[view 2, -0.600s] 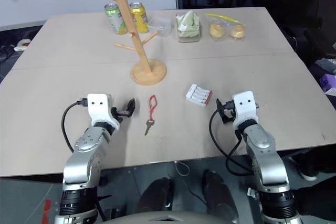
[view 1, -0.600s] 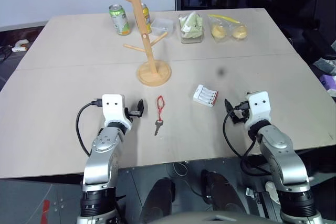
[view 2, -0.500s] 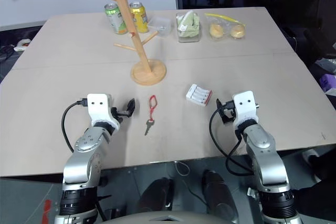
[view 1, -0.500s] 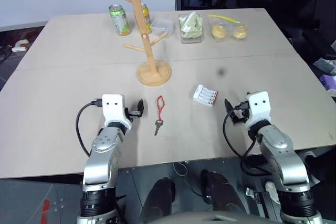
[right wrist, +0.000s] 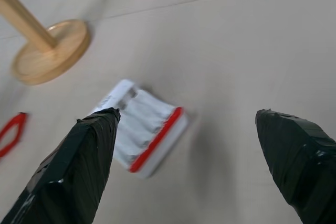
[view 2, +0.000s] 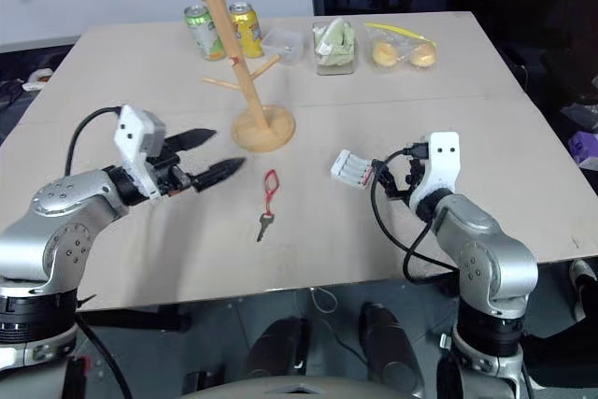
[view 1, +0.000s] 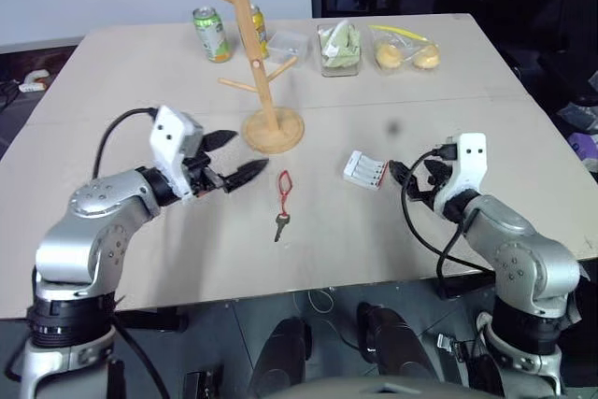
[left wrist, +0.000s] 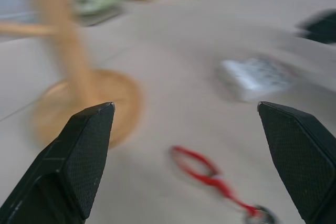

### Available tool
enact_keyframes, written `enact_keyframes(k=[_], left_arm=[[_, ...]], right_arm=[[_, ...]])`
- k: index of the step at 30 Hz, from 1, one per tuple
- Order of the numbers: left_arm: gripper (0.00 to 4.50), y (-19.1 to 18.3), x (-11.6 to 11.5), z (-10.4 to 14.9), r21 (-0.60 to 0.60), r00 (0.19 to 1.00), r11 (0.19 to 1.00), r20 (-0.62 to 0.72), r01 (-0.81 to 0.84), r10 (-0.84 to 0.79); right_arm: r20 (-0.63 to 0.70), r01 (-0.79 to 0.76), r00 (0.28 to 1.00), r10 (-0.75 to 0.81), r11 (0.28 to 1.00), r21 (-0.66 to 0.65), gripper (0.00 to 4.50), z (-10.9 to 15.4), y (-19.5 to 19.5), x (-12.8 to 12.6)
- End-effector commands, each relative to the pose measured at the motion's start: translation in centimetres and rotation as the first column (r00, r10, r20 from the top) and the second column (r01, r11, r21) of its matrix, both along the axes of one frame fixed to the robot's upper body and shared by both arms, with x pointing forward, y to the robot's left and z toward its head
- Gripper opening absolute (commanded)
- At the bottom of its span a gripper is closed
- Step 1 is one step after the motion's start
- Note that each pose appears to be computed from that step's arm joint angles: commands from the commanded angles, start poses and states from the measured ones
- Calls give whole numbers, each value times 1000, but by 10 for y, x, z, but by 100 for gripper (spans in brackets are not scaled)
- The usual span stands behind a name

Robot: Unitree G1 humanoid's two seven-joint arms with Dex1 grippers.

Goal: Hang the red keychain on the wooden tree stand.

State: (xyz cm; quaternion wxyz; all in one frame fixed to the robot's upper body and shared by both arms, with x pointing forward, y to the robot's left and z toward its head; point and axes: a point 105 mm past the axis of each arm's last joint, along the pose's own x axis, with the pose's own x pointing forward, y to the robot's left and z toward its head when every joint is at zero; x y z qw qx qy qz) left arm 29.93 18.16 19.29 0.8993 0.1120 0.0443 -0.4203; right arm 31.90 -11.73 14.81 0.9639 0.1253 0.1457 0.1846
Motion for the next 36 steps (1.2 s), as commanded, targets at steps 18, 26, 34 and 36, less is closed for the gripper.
enact_keyframes(k=[18, 26, 34, 36], left_arm=[[450, -41, -7, 17, 46, 970, 972, 69, 229, -232], [450, -42, -6, 19, 43, 972, 976, 91, 215, -218], [450, -42, -7, 20, 43, 972, 977, 97, 209, -212], [450, -42, -6, 20, 44, 972, 977, 97, 209, -213]], right_arm=[[-130, -72, 990, 55, 990, -125, 441, -20, 34, 17], [-124, -31, 992, 13, 989, -147, 441, -26, 35, 30], [-109, -77, 992, 60, 985, -155, 128, -26, 49, 32], [-92, -95, 992, 81, 981, -166, 31, -24, 52, 32]])
